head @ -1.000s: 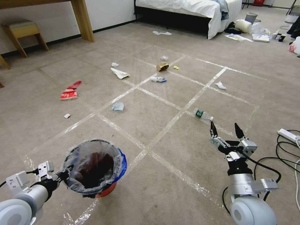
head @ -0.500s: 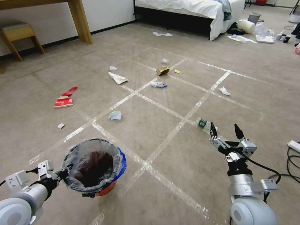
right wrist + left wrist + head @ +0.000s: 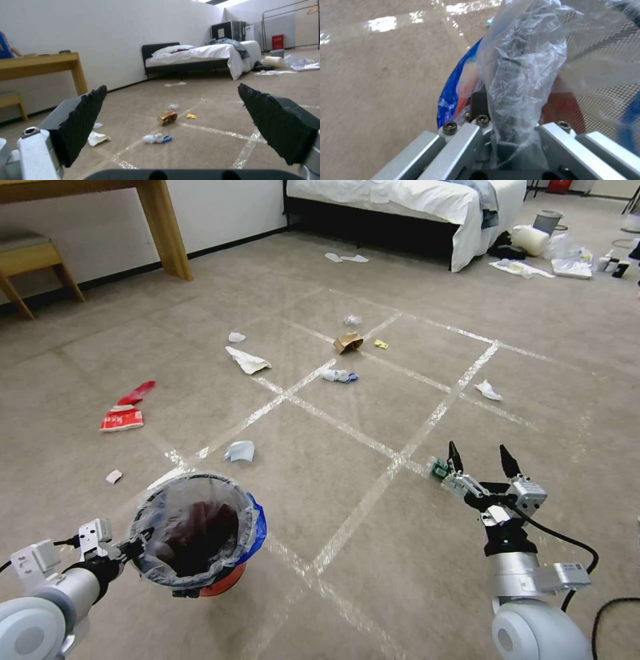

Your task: Pick up the trash bin and place the garbage on the floor into it.

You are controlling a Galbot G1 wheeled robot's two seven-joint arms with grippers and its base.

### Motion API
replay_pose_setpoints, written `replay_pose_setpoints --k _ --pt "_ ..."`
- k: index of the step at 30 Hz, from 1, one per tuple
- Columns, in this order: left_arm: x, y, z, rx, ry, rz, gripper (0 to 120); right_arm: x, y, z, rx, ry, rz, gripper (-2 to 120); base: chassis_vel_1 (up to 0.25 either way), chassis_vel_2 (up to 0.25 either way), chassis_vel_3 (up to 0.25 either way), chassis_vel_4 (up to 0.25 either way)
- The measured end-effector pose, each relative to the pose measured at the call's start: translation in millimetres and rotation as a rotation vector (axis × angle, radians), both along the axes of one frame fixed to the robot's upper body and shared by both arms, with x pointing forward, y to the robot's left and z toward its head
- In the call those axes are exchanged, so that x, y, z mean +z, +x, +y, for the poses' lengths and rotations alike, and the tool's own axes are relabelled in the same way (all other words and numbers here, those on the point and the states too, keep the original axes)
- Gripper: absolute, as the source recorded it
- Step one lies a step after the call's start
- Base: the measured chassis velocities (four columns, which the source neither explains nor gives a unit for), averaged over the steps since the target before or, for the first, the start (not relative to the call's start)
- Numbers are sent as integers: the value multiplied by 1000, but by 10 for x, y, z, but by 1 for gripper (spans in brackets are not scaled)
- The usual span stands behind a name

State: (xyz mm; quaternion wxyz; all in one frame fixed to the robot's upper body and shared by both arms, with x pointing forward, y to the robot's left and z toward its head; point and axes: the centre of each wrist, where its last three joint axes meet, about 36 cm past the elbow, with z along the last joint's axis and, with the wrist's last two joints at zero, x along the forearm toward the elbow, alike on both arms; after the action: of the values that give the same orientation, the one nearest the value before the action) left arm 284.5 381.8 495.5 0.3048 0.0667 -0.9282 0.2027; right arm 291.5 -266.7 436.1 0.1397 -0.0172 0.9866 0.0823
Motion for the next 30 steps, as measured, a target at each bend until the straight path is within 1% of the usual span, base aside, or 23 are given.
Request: replay_pose_setpoints --k 13,30 --pt "-14 16 21 3 2 3 1 -12 -13 -5 -7 -9 3 100 -213 222 210 -212" --pt "-20 21 32 7 4 4 1 -32 9 -1 -10 -10 2 100 -182 184 181 -180"
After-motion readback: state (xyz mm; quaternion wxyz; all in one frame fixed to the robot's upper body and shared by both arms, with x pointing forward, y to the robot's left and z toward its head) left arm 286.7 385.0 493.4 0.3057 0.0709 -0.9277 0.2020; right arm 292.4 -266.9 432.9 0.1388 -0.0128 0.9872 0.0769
